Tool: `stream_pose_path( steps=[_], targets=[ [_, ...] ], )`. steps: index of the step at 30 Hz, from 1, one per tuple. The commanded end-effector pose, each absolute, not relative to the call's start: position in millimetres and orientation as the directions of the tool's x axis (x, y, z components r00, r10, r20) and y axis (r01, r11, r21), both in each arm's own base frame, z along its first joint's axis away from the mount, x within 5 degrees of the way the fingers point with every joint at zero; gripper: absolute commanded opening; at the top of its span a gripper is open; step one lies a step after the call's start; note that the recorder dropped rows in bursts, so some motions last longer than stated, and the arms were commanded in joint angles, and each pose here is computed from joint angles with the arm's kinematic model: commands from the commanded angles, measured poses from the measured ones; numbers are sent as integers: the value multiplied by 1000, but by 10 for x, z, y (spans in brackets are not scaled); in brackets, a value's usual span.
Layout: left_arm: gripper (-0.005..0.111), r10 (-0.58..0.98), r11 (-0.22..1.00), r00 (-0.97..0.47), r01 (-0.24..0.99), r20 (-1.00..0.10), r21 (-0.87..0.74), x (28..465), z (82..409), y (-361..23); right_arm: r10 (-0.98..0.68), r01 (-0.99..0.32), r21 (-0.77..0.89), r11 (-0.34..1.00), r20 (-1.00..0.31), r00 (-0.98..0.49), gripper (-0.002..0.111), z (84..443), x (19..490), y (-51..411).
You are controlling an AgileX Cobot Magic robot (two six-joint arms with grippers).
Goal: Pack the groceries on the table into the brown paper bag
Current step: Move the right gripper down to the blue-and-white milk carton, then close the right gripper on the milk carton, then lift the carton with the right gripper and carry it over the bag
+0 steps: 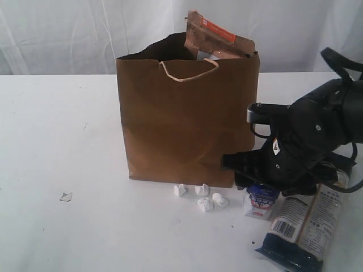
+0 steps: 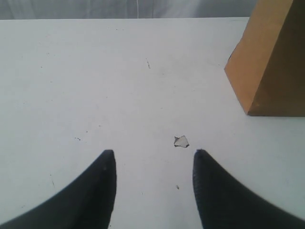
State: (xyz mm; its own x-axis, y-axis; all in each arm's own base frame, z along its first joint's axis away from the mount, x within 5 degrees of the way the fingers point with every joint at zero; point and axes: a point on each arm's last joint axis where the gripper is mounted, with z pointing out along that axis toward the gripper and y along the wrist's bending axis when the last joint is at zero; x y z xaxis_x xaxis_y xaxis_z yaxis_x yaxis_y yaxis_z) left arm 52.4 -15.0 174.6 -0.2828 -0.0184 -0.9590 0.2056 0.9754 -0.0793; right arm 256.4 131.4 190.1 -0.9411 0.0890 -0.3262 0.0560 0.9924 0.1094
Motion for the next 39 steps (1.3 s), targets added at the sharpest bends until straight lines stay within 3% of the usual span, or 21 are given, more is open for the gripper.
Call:
stream_pose_path(
  steps=[1,4,10,12,17,26,33,39],
  targets=[
    [53,-22,975,-286,205,-958,-83,521,1736,-151,37,4,97,995,-335,-941,68,1882,2599,1333],
    [53,-22,975,-286,205,-958,-83,521,1736,-151,29,-9,106,994,-354,-935,57,1889,2615,1345],
    [53,-22,975,-286,205,-958,-83,521,1736,-151,27,-10,103,995,-351,-936,10,1888,2612,1343],
    [53,-22,975,-286,205,-958,-83,521,1736,-151,-14,-48,89,995,-355,-935,0,1894,2609,1341],
    [53,-22,975,-286,205,-958,-83,521,1736,-151,-54,-111,106,988,-439,-897,0,2095,2554,1313],
    [53,-22,975,-286,205,-958,-83,521,1736,-151,3,-177,193,965,-685,-728,0,2884,2171,1095],
    [53,-22,975,-286,205,-958,-83,521,1736,-151,161,-317,300,900,-904,-397,0,3645,1744,891],
    [53,-22,975,-286,205,-958,-83,521,1736,-151,252,-422,304,854,-952,-174,0,3982,1526,803]
  ],
)
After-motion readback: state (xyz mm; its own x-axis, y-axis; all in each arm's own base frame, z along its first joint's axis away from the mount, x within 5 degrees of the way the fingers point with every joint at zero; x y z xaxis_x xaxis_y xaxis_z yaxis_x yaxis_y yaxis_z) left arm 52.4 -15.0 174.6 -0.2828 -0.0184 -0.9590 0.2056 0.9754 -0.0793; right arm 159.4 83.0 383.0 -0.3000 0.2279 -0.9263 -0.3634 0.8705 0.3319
